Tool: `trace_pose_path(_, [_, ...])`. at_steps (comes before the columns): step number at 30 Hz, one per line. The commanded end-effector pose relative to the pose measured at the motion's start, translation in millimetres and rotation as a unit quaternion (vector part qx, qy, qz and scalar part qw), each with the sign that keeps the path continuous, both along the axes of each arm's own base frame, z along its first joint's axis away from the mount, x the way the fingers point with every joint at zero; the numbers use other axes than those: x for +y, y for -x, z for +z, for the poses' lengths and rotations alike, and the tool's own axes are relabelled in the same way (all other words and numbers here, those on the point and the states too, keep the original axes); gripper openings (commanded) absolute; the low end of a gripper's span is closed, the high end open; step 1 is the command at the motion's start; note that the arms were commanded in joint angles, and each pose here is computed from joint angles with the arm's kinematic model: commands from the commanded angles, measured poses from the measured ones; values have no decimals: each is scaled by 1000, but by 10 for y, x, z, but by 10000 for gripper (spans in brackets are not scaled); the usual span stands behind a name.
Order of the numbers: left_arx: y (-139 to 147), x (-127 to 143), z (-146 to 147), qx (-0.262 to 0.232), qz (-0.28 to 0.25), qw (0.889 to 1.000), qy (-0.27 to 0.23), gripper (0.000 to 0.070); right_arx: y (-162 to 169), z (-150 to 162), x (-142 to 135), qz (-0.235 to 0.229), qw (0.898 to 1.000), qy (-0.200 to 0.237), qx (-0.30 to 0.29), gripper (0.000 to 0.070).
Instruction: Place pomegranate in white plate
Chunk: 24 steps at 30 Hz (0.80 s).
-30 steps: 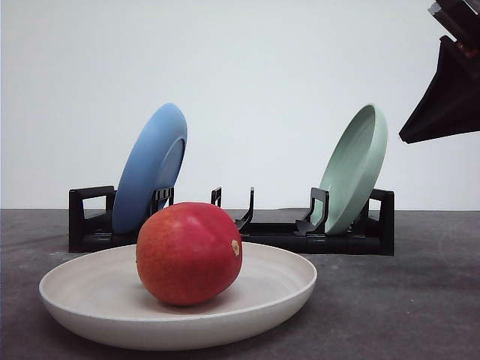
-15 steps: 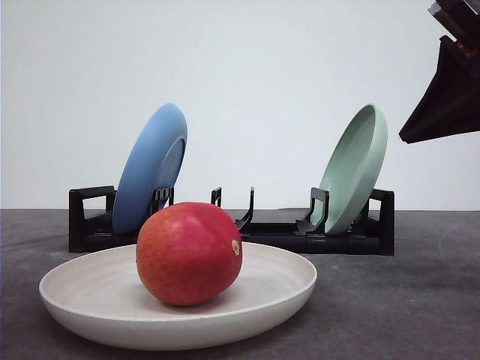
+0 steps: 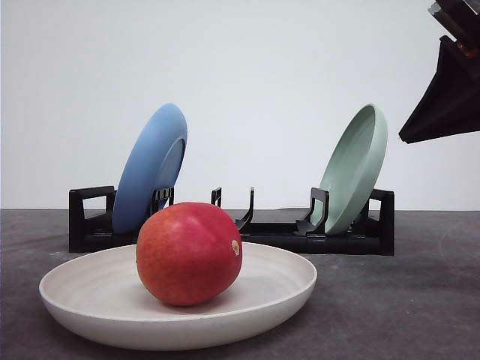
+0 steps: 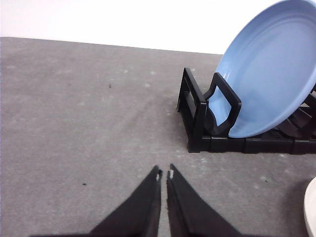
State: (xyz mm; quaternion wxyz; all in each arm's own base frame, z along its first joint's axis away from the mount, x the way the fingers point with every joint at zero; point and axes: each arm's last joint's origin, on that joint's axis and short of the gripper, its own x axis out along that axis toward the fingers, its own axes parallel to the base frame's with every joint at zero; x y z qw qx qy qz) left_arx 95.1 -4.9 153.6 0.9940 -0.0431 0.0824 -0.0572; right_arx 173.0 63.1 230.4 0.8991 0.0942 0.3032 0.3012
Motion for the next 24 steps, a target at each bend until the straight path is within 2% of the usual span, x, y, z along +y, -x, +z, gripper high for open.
trace_pose_path(1, [-4,2,-37,6,2,1000,-1,0,-10,4,11,3,1000,-1,-3,16])
trace_pose_path(15, [-4,2,-37,6,2,1000,-1,0,-10,5,11,3,1000,-1,-3,16])
trace_pose_path(16, [-4,2,-37,6,2,1000,-1,0,-6,7,10,7,1000,7,-11,16])
trace_pose_path(20, [-4,2,-37,6,2,1000,-1,0,104,74,-57,9,992,89,-91,16])
trace_pose_path(24, [-4,2,-37,6,2,1000,-1,0,272,59,-192,-61,980,123,-141,16])
